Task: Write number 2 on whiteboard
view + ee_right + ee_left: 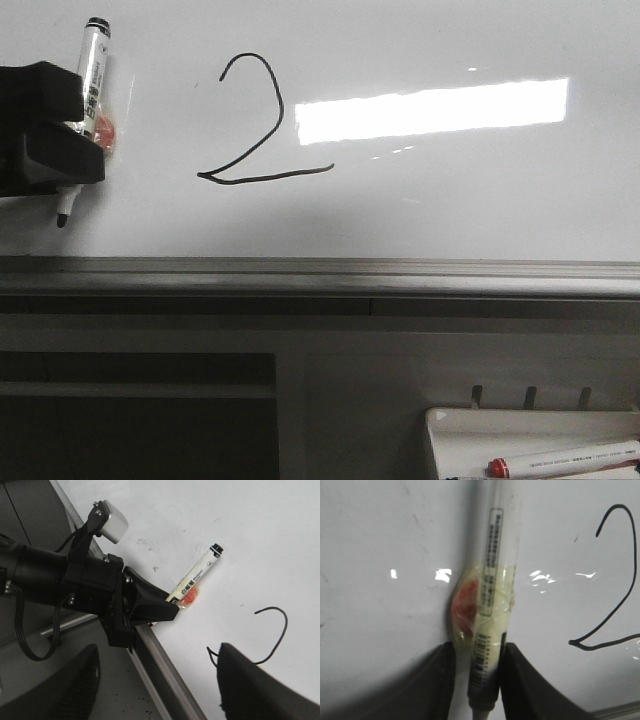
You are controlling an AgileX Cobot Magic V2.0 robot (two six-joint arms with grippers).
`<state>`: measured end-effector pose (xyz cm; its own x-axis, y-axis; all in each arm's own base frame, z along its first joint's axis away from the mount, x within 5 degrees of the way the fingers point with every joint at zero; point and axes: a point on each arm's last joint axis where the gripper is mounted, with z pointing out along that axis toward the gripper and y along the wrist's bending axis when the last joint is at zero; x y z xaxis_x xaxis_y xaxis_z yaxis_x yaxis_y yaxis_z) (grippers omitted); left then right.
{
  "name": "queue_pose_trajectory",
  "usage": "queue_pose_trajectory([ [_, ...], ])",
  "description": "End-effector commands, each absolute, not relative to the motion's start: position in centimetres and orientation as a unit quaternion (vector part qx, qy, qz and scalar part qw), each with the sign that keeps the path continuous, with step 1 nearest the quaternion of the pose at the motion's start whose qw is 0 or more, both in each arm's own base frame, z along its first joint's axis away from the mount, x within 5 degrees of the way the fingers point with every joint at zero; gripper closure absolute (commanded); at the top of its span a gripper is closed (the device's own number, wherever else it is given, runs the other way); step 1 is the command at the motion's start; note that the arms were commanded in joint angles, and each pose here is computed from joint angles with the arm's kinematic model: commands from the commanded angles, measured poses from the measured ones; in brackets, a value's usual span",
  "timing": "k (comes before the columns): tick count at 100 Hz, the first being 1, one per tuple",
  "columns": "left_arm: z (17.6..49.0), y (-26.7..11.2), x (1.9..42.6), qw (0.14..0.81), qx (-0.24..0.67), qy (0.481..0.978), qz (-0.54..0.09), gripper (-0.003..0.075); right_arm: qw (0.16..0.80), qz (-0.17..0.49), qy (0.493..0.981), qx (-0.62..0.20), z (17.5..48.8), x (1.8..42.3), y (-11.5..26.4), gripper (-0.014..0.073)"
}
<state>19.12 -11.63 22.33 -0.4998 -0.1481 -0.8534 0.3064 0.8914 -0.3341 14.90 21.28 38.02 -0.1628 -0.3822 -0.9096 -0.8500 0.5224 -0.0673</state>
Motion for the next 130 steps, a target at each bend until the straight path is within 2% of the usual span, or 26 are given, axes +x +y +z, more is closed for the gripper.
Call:
queue_pose_trajectory([
  [1,24.2,-11.7,19.8,0.545,0.034,0.802,-0.243,0.0473,0.540,0.254,0.690,-0.410,40.6,14.6,20.7,0.0155],
  [24,24.3,-11.7,19.8,0.552,0.033,0.796,-0.244,0.0444,0.540,0.254,0.690,-0.410,40.6,14.6,20.7,0.0155],
  [44,24.4,-11.7,19.8,0.556,0.039,0.794,-0.243,0.0269,0.540,0.254,0.690,-0.410,40.6,14.6,20.7,0.0155],
  [77,25.8,-11.5,19.0,0.581,0.068,0.773,-0.247,0.0272,0.536,0.240,0.692,-0.420,40.5,14.6,20.4,0.0165],
  [81,26.4,-11.4,18.7,0.593,0.085,0.762,-0.246,0.0283,0.533,0.237,0.696,-0.419,40.5,14.6,20.1,0.0193],
  [86,27.1,-11.2,18.1,0.606,0.105,0.750,-0.245,0.0305,0.532,0.236,0.697,-0.418,40.8,14.3,19.7,0.0270],
  [94,28.3,-10.8,17.1,0.619,0.120,0.736,-0.246,0.0380,0.539,0.229,0.695,-0.418,41.4,13.9,18.6,0.0482],
  [101,29.3,-10.2,16.1,0.631,0.122,0.723,-0.252,0.0504,0.550,0.219,0.686,-0.422,42.1,13.3,17.6,0.0669],
  [106,30.2,-9.7,15.3,0.644,0.126,0.710,-0.255,0.0621,0.561,0.218,0.679,-0.420,42.7,12.7,16.8,0.0662],
  [113,31.5,-8.9,13.9,0.669,0.139,0.685,-0.254,0.0740,0.578,0.217,0.667,-0.417,43.2,11.8,15.5,0.0655],
  [130,34.0,-6.8,10.2,0.730,0.170,0.617,-0.242,0.0741,0.619,0.195,0.637,-0.417,42.4,9.5,11.9,0.0655],
])
